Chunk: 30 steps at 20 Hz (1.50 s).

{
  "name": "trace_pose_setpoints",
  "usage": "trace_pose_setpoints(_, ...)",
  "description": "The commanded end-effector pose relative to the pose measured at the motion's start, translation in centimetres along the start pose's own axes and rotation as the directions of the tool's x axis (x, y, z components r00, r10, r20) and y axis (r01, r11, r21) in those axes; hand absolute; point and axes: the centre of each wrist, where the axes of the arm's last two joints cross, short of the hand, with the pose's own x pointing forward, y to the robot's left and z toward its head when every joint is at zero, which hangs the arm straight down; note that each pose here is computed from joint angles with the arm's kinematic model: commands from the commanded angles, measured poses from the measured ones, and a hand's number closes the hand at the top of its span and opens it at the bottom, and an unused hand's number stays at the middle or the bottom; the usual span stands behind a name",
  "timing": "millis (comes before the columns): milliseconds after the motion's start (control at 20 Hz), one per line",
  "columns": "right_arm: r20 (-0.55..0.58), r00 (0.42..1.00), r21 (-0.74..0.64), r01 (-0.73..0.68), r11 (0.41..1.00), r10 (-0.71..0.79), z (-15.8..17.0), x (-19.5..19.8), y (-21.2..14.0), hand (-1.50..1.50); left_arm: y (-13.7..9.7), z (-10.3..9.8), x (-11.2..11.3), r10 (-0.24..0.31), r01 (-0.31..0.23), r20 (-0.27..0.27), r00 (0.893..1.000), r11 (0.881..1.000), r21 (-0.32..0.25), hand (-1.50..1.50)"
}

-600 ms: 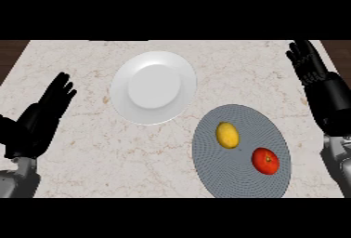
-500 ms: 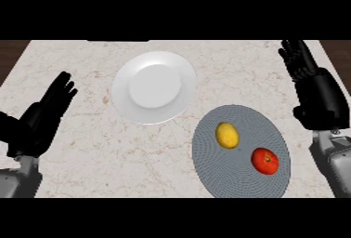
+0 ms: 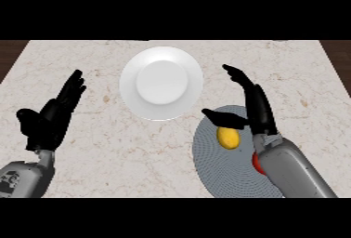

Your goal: Pick the lemon from the placemat and place it in the plate

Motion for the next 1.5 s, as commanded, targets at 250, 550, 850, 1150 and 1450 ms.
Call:
trace_pose_setpoints(250, -0.037, 0.989, -0.063, -0.147, 0.987, 0.145, 6.0, -3.2, 10.5, -1.50, -0.4, -1.4, -1.1, -0.010, 0.011, -0.023, 1.000, 1.000, 0.020, 0.00)
trace_pose_setpoints(550, -0.002, 0.965, -0.189, -0.259, 0.947, 0.263, 6.4, 1.4, 6.7, -1.50, -1.1, -1.2, -2.3, -0.028, 0.028, -0.017, 0.999, 1.000, 0.010, 0.00)
trace_pose_setpoints(850, -0.205, 0.833, 0.078, -0.509, 0.857, 0.514, 4.7, 4.3, 3.4, -1.50, -1.4, -1.6, -2.1, -0.034, 0.035, -0.019, 0.999, 0.998, 0.045, 0.00)
trace_pose_setpoints(1150, -0.323, 0.757, 0.208, -0.529, 0.823, 0.568, 4.3, 8.0, 0.4, -1.50, -1.7, -2.8, -1.2, -0.025, 0.025, -0.018, 1.000, 0.999, 0.023, 0.00)
trace_pose_setpoints(1450, -0.371, 0.729, 0.306, -0.488, 0.817, 0.575, 3.1, 7.3, -2.8, -1.50, -0.7, -1.7, -1.0, -0.021, 0.021, -0.008, 1.000, 1.000, 0.011, 0.00)
